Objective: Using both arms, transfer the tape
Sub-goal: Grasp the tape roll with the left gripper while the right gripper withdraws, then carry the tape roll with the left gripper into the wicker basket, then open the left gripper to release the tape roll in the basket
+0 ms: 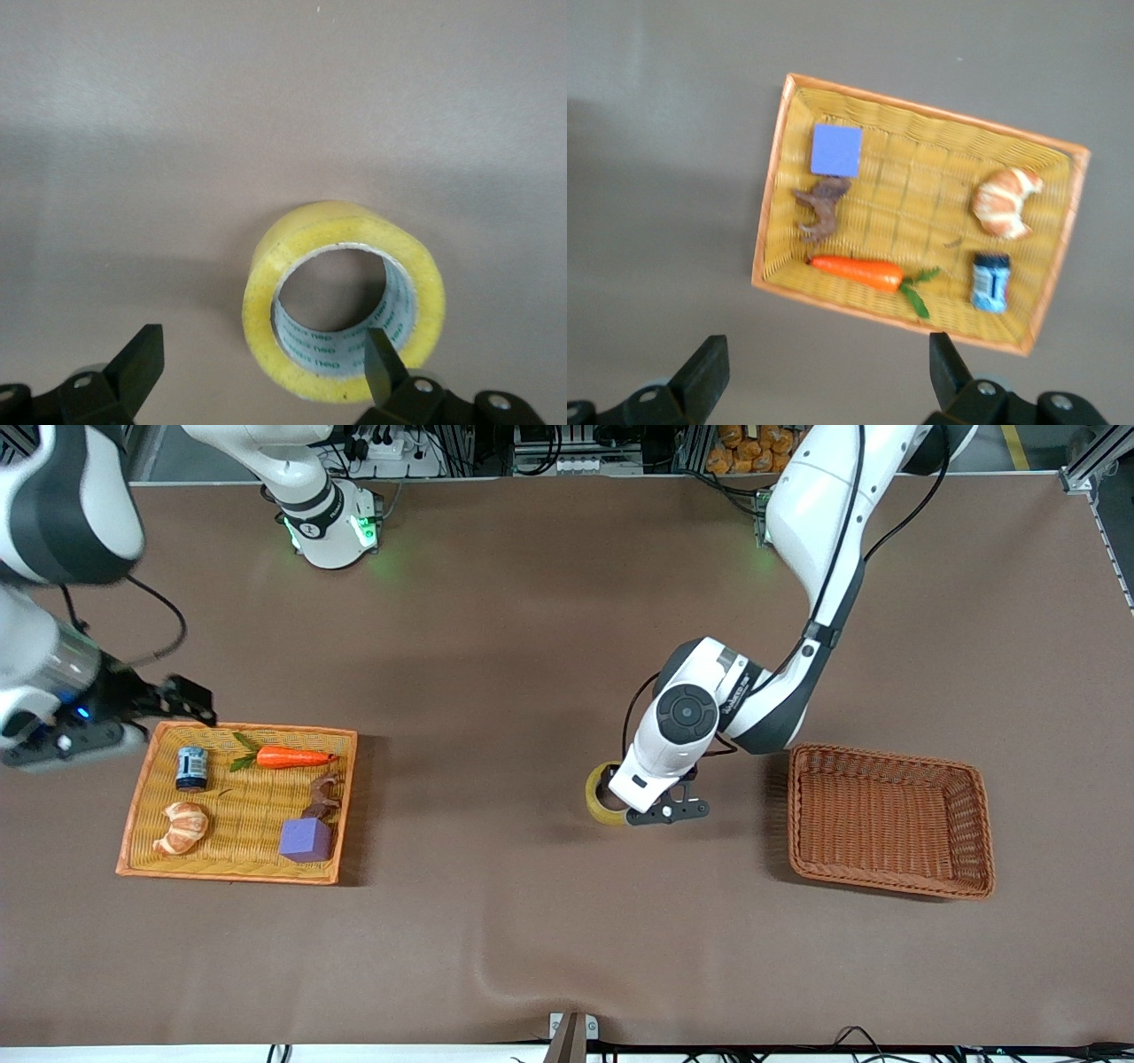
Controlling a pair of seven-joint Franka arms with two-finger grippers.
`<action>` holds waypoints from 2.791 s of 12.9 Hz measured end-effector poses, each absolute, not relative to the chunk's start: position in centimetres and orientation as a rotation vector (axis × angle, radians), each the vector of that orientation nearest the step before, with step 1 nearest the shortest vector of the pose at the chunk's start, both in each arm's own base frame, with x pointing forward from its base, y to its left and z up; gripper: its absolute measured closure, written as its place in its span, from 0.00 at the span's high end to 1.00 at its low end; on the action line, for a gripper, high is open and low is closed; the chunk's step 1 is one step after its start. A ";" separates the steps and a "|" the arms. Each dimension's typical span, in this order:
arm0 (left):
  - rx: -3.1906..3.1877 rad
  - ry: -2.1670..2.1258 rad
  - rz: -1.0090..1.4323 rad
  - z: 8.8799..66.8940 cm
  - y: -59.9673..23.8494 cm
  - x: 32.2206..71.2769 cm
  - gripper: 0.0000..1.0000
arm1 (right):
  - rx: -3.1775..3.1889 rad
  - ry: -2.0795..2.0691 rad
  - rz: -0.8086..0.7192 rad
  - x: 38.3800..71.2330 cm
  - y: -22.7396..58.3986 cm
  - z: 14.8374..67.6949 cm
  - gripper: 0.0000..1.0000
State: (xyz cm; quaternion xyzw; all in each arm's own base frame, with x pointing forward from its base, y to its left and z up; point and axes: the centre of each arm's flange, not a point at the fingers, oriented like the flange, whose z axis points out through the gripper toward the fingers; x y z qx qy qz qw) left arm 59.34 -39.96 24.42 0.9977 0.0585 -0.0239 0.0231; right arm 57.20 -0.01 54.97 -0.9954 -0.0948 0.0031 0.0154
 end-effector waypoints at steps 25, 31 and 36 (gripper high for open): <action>3.116 0.279 -0.059 34.5 -2.7 69.1 0.22 | -3.133 -0.034 0.087 50.8 0.8 65.3 1.00; 3.100 0.313 -0.235 27.3 3.2 67.5 0.22 | -3.132 -0.033 0.101 50.7 0.8 65.5 1.00; 3.103 0.325 -0.167 29.5 3.7 67.9 0.62 | -3.133 -0.042 0.089 50.7 1.1 66.0 1.00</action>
